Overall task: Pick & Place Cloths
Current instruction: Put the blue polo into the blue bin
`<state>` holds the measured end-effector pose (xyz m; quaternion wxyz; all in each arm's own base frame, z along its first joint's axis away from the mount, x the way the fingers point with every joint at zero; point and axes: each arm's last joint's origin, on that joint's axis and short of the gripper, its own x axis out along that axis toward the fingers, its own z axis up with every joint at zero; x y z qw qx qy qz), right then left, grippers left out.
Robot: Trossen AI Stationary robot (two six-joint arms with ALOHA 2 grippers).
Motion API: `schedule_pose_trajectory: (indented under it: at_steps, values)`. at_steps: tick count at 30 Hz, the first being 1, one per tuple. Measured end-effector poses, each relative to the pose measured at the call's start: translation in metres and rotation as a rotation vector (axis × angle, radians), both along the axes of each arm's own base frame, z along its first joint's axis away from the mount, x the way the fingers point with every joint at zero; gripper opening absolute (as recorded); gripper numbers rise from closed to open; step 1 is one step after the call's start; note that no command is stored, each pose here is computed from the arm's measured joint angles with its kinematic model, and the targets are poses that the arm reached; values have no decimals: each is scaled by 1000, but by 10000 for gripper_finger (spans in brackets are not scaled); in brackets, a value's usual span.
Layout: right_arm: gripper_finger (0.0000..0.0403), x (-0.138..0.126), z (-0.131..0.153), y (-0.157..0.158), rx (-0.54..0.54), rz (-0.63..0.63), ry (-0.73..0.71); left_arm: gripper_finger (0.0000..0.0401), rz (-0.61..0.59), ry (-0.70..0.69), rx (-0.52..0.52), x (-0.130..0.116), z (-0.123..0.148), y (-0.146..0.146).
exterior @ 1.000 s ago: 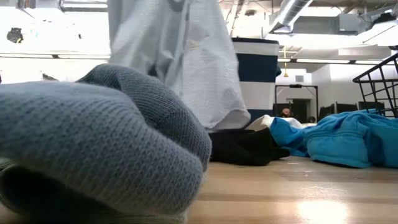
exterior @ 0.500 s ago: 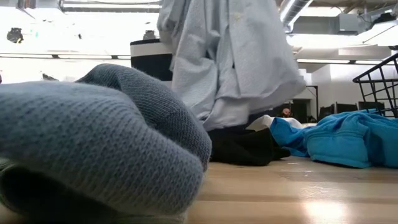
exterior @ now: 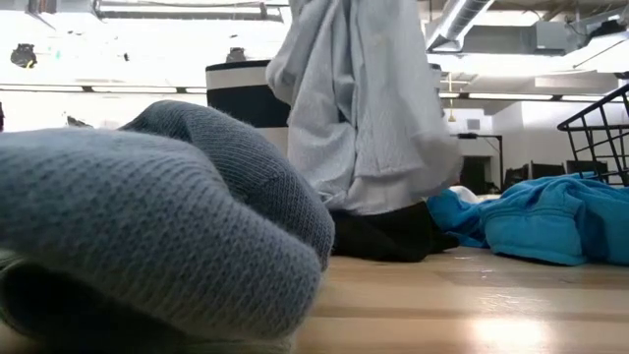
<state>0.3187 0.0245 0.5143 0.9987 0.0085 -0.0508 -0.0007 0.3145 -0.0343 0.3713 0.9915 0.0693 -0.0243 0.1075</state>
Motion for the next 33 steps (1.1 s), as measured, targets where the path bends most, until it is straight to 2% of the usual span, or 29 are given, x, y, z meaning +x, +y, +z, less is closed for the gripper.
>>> schedule_pose_trajectory:
  at_steps: [3,6,10,12,15,21,22,26,33]
  values:
    - [0,7,-4,1,22,23,9,334,0,-17,-35,12,-8,6]
    - [0,14,-9,4,34,48,24,344,-56,-59,-75,20,-11,12]
    - [0,15,-11,6,48,73,34,334,-70,-128,-210,27,-12,24]
    - [0,14,-11,7,61,78,34,311,-62,-159,-263,27,-11,29]
    - [0,14,-11,9,63,88,40,245,-67,-219,-325,25,-6,33]
    - [0,10,-8,11,63,97,29,38,-100,-283,-376,15,8,37]
    - [1,9,-8,11,62,96,35,22,-101,-292,-374,11,12,37]
    - [12,-8,-1,10,54,95,56,8,-89,-344,-289,-8,31,37]
    - [26,-64,16,8,50,77,107,3,-43,-484,-216,-55,70,39]
